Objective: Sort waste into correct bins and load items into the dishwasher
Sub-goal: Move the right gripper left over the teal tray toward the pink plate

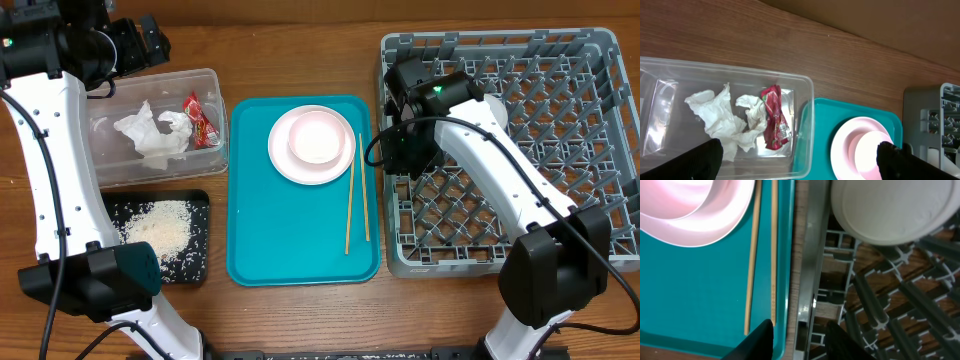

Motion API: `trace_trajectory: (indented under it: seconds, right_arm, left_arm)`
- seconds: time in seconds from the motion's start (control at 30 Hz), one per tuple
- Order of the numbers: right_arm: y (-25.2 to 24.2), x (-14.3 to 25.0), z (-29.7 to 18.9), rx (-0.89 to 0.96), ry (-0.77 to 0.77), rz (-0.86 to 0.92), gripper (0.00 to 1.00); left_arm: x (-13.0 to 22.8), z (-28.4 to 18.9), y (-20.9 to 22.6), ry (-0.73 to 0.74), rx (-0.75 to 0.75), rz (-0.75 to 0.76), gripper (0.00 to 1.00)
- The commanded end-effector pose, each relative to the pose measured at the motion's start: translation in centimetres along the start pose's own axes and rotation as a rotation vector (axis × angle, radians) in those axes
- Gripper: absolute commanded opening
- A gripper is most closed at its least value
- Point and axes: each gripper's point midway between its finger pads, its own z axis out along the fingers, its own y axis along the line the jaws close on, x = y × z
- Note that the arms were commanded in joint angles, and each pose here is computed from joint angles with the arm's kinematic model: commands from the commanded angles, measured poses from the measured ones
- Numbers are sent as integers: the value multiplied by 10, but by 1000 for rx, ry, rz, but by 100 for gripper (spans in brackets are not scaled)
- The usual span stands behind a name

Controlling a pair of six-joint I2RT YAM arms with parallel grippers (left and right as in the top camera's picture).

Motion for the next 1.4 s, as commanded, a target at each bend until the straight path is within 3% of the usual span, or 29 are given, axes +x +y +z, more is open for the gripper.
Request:
trace_trajectory:
  seconds: [0.0, 0.4, 0.63, 1.37]
  right_arm:
    - [-4, 6, 11, 15, 22, 99, 36]
    - [4, 23, 45, 14, 56, 61, 35]
    - [6, 23, 45, 12, 52, 57, 21]
    - [30, 34, 48, 39, 51, -40, 12]
  left_arm:
    - [-3, -4, -3, -14, 0, -2, 100]
    - [-3, -4, -3, -14, 0, -2, 100]
    - [-3, -4, -3, -14, 0, -2, 100]
    - [-3, -4, -3, -14, 0, -2, 100]
